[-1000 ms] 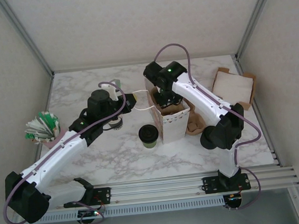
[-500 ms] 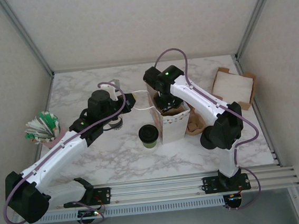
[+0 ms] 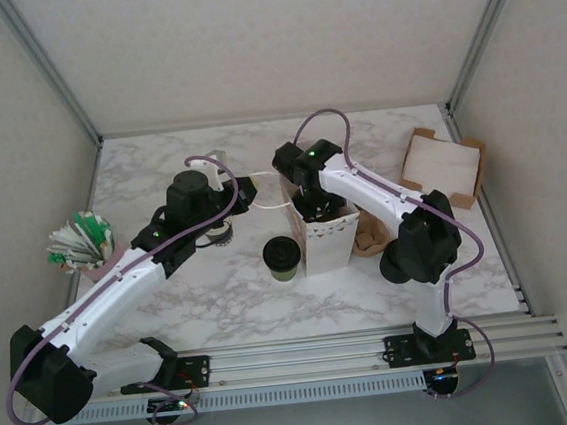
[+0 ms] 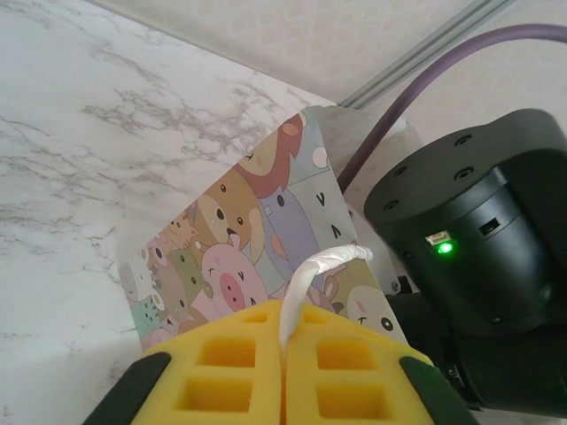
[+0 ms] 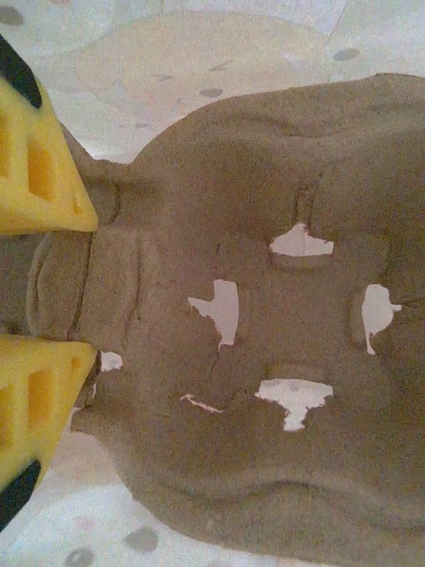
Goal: Pack the takeout coffee
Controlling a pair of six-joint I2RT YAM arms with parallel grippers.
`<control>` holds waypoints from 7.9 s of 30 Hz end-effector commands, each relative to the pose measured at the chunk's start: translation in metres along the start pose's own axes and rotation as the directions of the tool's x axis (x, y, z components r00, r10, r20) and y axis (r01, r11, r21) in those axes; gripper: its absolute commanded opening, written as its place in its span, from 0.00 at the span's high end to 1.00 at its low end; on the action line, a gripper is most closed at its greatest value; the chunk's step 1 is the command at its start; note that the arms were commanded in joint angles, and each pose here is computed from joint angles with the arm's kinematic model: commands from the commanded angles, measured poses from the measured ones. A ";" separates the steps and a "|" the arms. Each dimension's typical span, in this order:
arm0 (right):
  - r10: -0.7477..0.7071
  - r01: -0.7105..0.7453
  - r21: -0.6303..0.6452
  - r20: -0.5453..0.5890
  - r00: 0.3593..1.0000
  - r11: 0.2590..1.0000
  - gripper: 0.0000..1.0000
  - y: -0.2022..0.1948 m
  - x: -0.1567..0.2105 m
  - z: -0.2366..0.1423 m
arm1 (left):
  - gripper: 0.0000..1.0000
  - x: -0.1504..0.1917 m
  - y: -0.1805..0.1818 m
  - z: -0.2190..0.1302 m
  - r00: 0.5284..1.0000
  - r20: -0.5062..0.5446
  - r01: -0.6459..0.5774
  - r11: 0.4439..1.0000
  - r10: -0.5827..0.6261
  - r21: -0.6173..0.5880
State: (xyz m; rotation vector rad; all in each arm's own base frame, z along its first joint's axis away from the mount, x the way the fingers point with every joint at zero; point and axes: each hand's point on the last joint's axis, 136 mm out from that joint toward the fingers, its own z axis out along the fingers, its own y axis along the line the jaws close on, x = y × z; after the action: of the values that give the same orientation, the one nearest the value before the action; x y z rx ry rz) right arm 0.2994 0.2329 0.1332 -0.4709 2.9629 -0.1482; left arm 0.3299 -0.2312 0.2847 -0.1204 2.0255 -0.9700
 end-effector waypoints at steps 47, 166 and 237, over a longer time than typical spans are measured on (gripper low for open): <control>0.045 -0.008 -0.170 0.215 0.976 0.985 0.30 0.001 -0.026 -0.071 | 0.79 -0.010 -0.004 0.003 0.998 0.056 0.009 1.000 -0.009 0.001; 0.097 0.236 -0.585 0.481 0.871 0.776 0.12 -0.011 0.164 -0.169 | 0.00 0.024 0.058 -0.095 0.973 0.227 0.063 0.995 -0.044 -0.078; -0.363 0.361 -0.090 -0.007 0.932 0.928 0.16 0.119 0.043 -0.014 | 0.00 0.047 0.110 -0.129 0.937 0.329 0.171 0.977 -0.120 -0.130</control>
State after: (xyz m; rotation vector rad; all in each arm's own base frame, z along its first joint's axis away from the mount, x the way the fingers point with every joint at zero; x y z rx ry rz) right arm 0.2216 0.3374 0.1363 -1.0345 2.8530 -0.0401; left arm 0.2322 -0.1039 0.2238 -0.4871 1.8098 -0.8542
